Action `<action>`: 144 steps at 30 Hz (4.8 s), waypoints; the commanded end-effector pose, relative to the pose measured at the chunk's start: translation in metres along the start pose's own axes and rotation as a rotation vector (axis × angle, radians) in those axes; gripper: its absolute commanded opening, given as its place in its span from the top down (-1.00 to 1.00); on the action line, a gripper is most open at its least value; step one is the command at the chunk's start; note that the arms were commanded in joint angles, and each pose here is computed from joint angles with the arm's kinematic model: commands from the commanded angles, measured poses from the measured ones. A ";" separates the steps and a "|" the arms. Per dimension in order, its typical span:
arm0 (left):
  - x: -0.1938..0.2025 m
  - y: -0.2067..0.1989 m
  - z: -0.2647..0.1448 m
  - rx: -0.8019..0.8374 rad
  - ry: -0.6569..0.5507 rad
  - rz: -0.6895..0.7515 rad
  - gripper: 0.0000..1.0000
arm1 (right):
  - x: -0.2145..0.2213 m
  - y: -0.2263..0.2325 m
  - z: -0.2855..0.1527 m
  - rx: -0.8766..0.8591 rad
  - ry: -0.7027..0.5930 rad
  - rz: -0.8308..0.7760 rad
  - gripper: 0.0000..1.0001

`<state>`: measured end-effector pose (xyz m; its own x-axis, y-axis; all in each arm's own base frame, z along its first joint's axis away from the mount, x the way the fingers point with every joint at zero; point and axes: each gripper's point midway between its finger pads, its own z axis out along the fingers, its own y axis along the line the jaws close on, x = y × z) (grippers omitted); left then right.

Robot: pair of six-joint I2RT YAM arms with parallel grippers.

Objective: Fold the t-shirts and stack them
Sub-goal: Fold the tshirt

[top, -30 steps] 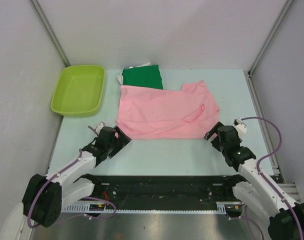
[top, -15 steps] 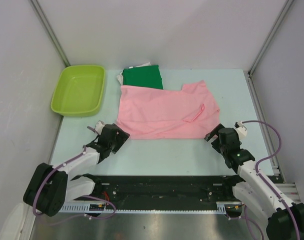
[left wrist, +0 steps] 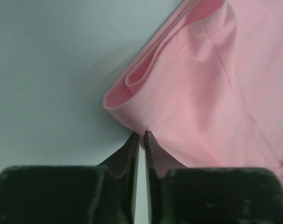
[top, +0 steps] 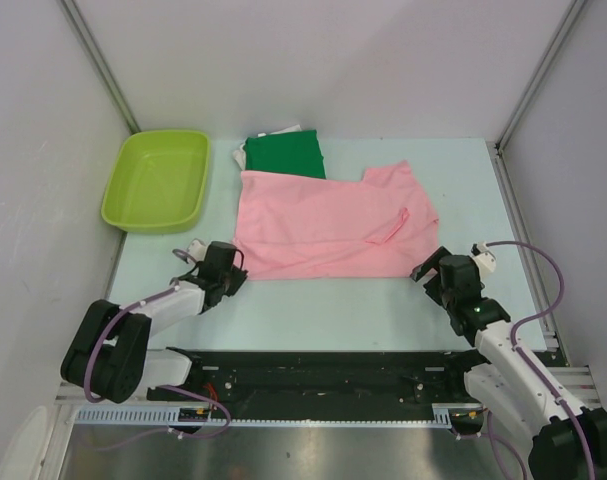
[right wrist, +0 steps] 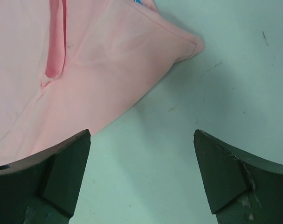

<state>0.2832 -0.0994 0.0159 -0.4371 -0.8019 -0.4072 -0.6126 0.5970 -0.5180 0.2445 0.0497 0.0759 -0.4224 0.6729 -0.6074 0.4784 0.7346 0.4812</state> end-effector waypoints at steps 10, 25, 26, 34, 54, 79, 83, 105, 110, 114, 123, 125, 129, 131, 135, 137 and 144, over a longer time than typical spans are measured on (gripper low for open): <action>-0.012 0.027 0.000 -0.112 0.005 0.009 1.00 | -0.006 -0.001 0.012 0.005 0.005 0.110 -0.92; -0.016 0.024 -0.007 -0.084 0.012 0.012 1.00 | -0.002 -0.023 0.042 0.057 0.011 0.240 -0.58; -0.015 0.025 -0.007 -0.086 0.013 0.016 0.99 | -0.005 -0.023 0.044 0.056 0.002 0.242 -0.55; -0.011 0.034 -0.008 -0.100 0.021 0.018 0.99 | -0.006 -0.037 0.057 0.114 -0.012 0.243 -0.12; -0.009 0.058 -0.035 -0.076 0.004 -0.002 0.99 | -0.020 -0.066 0.044 0.189 -0.037 0.274 1.00; 0.023 0.112 -0.061 -0.069 0.058 -0.042 1.00 | 0.034 -0.077 -0.035 0.168 0.014 0.281 1.00; 0.022 0.108 -0.067 -0.046 0.058 -0.049 1.00 | 0.039 -0.074 -0.040 0.164 0.034 0.266 1.00; -0.018 0.004 -0.096 0.132 0.076 0.038 -0.99 | 0.006 0.074 -0.009 -0.083 0.114 0.020 -0.77; -0.034 -0.029 -0.080 0.155 0.046 0.041 -1.00 | 0.015 0.117 0.024 -0.154 0.165 0.040 -0.73; -0.040 -0.042 -0.072 0.155 0.039 0.048 -1.00 | 0.031 0.133 0.044 -0.172 0.225 0.062 -0.71; -0.039 -0.037 -0.062 0.125 0.031 0.065 -1.00 | 0.057 0.138 0.066 -0.152 0.267 0.073 -0.69; -0.040 -0.035 -0.061 0.116 0.026 0.068 -0.99 | 0.056 0.150 0.069 -0.191 0.255 0.092 -0.69; -0.041 -0.030 -0.060 0.100 0.021 0.079 -0.99 | 0.056 0.161 0.073 -0.210 0.259 0.096 -0.67; -0.041 -0.028 -0.059 0.095 0.019 0.083 -0.99 | 0.053 0.168 0.073 -0.219 0.251 0.097 -0.67; -0.043 -0.027 -0.059 0.092 0.014 0.086 -0.99 | 0.046 0.178 0.071 -0.235 0.238 0.081 -0.67; -0.043 -0.027 -0.059 0.092 0.015 0.088 -0.98 | 0.044 0.176 0.070 -0.217 0.231 0.053 -0.66; -0.043 -0.027 -0.059 0.091 0.017 0.089 -0.98 | 0.030 0.157 0.055 -0.146 0.184 -0.019 -0.66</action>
<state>0.2680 -0.0858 0.0780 -0.5231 -0.7495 -0.4057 -0.5313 0.6590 -0.5324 0.3526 0.1950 0.0812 -0.5909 0.6793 -0.4352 0.3594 0.7046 0.6119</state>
